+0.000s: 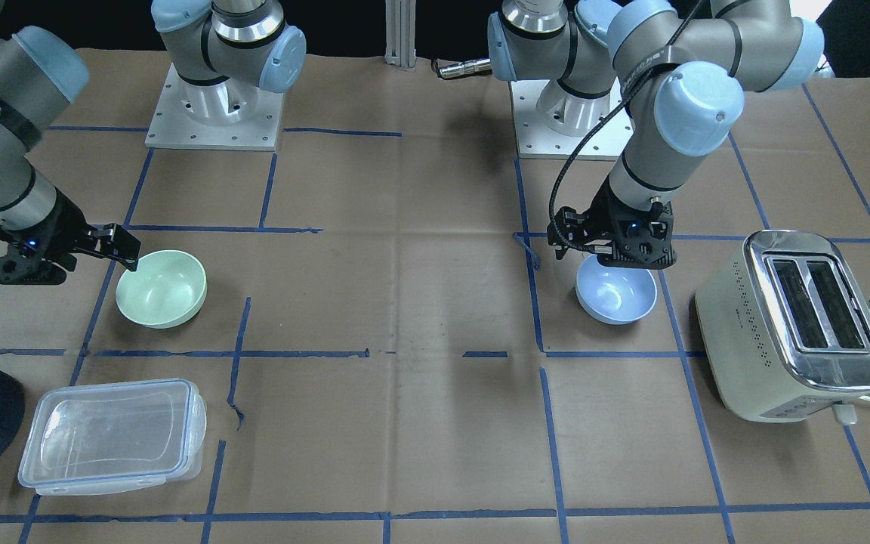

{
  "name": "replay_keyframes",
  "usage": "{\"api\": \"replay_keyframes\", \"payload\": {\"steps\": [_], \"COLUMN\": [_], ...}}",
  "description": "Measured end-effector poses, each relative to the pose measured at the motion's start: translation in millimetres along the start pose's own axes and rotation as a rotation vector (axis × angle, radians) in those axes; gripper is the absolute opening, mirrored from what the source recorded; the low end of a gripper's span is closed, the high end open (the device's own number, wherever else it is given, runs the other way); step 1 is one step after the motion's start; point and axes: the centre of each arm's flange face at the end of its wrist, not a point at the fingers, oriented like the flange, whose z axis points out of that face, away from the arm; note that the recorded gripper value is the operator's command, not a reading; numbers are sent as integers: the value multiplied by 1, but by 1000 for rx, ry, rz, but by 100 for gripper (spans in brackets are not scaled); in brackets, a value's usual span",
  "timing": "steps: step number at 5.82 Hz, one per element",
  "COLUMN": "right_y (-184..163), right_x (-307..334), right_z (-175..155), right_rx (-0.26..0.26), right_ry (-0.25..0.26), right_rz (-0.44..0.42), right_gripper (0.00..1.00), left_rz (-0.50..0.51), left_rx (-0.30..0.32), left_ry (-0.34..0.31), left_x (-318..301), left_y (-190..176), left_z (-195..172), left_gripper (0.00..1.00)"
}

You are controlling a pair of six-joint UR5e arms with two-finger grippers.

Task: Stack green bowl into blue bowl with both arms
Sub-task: 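Grasp the blue bowl rim with the left gripper while the right grasps the green bowl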

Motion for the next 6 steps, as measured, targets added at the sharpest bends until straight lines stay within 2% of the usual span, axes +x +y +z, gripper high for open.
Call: {"api": "replay_keyframes", "payload": {"steps": [1,2,3,4,6], "right_y": [-1,-1,0,0,-7], "right_x": [0,0,0,0,-2], "right_z": [9,12,11,9,-1], "right_rx": [-8,-15,-19,-17,-3], "right_ry": [-4,-7,-8,-9,-9], "right_rz": [0,2,4,5,-3], "right_gripper": [29,9,8,8,8], "left_rz": [-4,-8,-9,-9,-15], "left_rx": [-43,-83,-103,-109,-101], "left_ry": [6,12,15,8,-7], "left_x": [-3,-5,-6,-7,-8], "left_y": [-4,-9,-12,-15,-17], "left_z": [23,42,52,55,51], "left_gripper": [82,56,15,0,0]}}
